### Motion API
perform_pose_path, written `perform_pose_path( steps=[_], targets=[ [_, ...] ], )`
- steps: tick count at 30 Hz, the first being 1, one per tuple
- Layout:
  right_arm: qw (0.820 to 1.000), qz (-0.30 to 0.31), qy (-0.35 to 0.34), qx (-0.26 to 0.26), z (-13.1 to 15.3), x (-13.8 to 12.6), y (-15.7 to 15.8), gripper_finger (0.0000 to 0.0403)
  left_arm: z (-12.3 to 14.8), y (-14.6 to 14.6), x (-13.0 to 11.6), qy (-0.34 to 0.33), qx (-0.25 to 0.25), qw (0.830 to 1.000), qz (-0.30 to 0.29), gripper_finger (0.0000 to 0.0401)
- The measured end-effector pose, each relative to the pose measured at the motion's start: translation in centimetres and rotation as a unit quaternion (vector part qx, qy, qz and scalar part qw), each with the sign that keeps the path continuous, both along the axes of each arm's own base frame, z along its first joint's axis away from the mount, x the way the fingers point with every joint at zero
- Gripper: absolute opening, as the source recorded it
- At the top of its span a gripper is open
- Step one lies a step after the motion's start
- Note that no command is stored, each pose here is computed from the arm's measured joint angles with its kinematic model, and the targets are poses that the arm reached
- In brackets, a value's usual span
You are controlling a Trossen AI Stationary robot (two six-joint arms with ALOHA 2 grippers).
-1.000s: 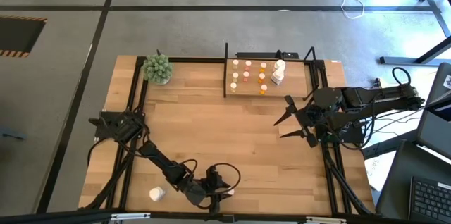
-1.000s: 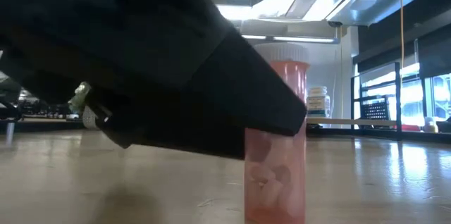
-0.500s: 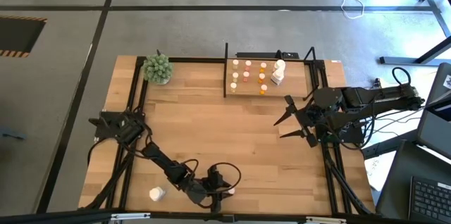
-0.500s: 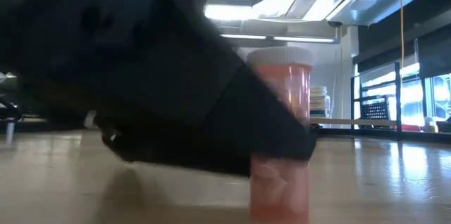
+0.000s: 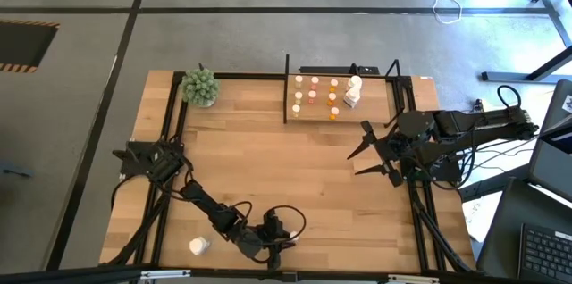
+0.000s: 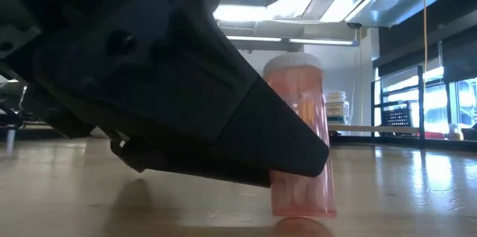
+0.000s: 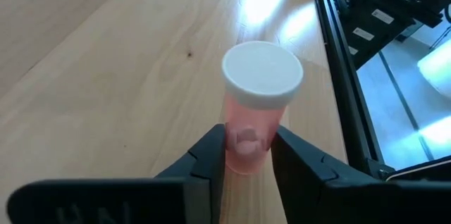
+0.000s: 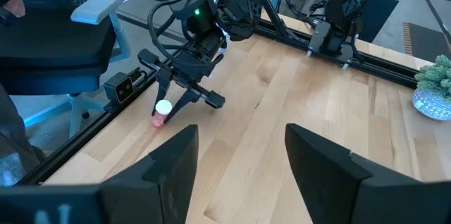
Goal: Pick and place medicine bottles onto shelf by color
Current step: Put the pink pill bottle on the shelf aligned with the other pink pill bottles
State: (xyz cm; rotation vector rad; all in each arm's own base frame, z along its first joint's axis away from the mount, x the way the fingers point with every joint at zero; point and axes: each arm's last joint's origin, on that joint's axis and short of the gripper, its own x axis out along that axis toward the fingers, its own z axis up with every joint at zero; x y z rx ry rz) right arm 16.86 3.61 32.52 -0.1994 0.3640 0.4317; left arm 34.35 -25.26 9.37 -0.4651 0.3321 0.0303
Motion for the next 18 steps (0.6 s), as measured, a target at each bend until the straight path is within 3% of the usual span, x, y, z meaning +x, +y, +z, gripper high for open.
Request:
perform_pose_path(
  steps=[9, 14, 18],
  targets=[
    [1.0, 0.0, 0.0, 0.0, 0.0, 0.0, 0.0, 0.0216, 0.02, 0.0, 0.0, 0.0, 0.001, 1.0, 0.0, 0.0091],
    [1.0, 0.0, 0.0, 0.0, 0.0, 0.0, 0.01, 0.0216, 0.18, -0.03, 0.05, -0.01, 0.032, 0.999, -0.012, 0.009],
    [1.0, 0.0, 0.0, 0.0, 0.0, 0.0, 0.0, 0.0216, 0.66, -0.13, 0.16, -0.029, 0.02, 0.999, -0.013, 0.009]
  ],
)
